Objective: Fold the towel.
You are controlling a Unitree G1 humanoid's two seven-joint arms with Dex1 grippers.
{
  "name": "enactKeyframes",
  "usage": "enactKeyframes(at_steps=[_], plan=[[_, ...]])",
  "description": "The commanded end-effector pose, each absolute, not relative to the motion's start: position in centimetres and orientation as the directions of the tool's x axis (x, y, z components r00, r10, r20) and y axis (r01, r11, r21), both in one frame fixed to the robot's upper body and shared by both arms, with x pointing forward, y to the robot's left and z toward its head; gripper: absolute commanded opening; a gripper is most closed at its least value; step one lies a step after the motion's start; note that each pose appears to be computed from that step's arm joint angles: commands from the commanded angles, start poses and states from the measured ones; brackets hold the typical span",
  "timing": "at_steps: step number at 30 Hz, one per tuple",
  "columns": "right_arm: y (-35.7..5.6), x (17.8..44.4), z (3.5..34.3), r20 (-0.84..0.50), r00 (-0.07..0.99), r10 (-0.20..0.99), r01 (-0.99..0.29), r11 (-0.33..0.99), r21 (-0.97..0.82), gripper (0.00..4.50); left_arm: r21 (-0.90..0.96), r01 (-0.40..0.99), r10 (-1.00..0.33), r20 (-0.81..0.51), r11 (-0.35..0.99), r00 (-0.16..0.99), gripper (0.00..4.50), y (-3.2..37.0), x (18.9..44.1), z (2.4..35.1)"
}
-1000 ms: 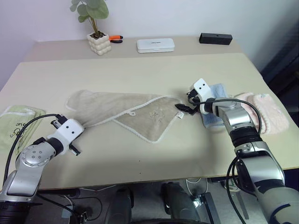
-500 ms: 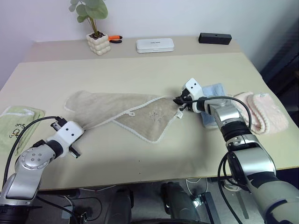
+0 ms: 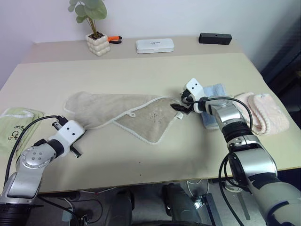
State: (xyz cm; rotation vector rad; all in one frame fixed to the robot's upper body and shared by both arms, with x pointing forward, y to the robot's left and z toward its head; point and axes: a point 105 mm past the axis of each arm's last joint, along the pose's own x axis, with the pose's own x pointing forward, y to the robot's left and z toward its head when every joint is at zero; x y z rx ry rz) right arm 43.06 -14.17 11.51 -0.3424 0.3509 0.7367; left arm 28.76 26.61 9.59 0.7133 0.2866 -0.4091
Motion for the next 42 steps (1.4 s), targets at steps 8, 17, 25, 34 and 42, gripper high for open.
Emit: enactKeyframes(at_steps=[8, 17, 25, 34, 42], plan=[[-13.3, 42.6, 11.4, -0.463, 0.636, 0.618, -0.728, 0.68, -0.092, 0.03, 0.584, 0.456, -0.284, -0.366, 0.672, 0.886, 0.0, 26.1, 28.9, 10.2], [-14.2, 44.3, 18.8, -0.233, 0.785, 0.574, -0.609, 0.646, -0.46, 0.03, 0.574, 0.348, -0.281, -0.206, 0.741, 0.937, 0.0, 26.4, 30.9, 13.7], [-15.1, 45.1, 35.0, 0.225, 0.845, 0.485, -0.196, 0.673, -0.713, 0.03, 0.426, -0.148, -0.042, 0.405, 0.893, 0.913, 0.0, 29.5, 38.7, 32.0], [-12.8, 39.6, 35.0, 0.136, 0.649, 0.749, -0.385, 0.477, -0.791, 0.03, 0.476, 0.029, -0.218, 0.347, 0.879, 0.912, 0.0, 30.1, 35.9, 32.5], [-14.6, 32.3, 23.3, -0.304, 0.479, 0.823, -0.792, 0.256, -0.554, 0.03, 0.445, 0.361, -0.328, -0.153, 0.82, 0.932, 0.0, 31.7, 28.8, 20.8]])
